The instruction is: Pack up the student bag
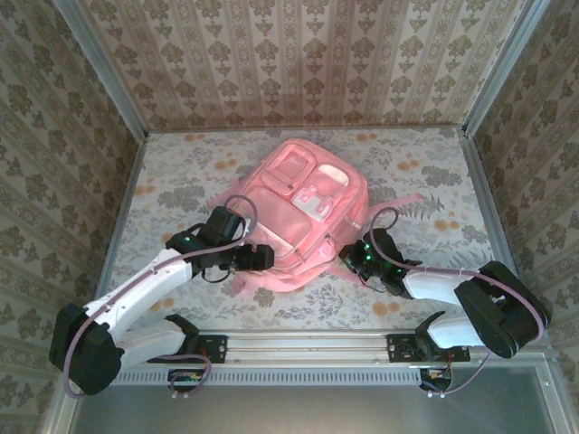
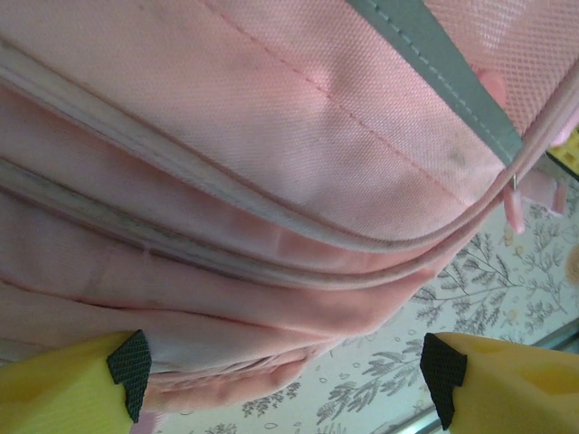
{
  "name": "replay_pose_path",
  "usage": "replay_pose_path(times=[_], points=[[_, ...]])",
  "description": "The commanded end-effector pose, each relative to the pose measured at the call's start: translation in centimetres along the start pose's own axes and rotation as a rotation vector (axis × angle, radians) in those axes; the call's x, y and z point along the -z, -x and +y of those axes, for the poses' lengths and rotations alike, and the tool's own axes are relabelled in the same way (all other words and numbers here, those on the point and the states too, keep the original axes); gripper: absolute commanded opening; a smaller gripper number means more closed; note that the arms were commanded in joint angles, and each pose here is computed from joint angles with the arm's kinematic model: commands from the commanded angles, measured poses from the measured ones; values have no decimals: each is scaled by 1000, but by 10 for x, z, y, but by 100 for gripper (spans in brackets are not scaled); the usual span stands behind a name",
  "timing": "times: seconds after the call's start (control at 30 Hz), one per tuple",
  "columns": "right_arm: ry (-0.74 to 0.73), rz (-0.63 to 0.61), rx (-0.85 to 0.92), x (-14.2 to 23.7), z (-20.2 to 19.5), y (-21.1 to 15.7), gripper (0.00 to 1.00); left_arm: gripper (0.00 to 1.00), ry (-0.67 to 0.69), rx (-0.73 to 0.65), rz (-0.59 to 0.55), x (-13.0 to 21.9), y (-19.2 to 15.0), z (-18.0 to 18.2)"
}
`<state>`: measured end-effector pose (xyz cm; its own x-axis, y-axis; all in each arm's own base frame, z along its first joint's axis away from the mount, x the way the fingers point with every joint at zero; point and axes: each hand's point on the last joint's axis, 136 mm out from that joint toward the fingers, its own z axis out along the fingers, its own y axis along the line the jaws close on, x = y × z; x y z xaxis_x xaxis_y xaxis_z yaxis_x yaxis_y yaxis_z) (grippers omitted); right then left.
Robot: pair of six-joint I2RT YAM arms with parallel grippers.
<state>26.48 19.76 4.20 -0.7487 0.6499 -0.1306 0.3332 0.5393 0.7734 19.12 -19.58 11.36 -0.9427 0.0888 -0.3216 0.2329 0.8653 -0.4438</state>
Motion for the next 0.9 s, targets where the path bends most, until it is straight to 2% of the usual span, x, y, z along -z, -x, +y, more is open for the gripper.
replay_pose_path(times=[0.0, 0.1, 0.27, 0.4, 0.5, 0.6, 0.67, 0.73, 0.87], points=[[63, 37, 87, 0, 32, -17, 0, 89, 3, 20, -4, -9, 4, 5], [84, 118, 151, -5, 46, -41, 0, 88, -3, 20, 6, -17, 8, 3], [123, 319, 305, -17, 66, -92, 0, 88, 4, 14, 18, -30, 20, 0], [140, 403, 342, -28, 75, -114, 12, 83, -29, 16, 31, -40, 28, -9], [217, 451, 363, -30, 96, -125, 22, 81, -38, 20, 32, -43, 30, -12], [226, 400, 429, -14, 107, -114, 35, 81, -8, 12, 23, -36, 31, -7], [182, 330, 526, 5, 110, -98, 44, 81, 21, 10, 10, -29, 33, -1], [114, 240, 616, 29, 111, -74, 56, 81, 42, 21, -13, -20, 35, 6], [-62, 92, 638, 59, 102, -13, 64, 81, 61, 47, -55, -2, 38, 15]])
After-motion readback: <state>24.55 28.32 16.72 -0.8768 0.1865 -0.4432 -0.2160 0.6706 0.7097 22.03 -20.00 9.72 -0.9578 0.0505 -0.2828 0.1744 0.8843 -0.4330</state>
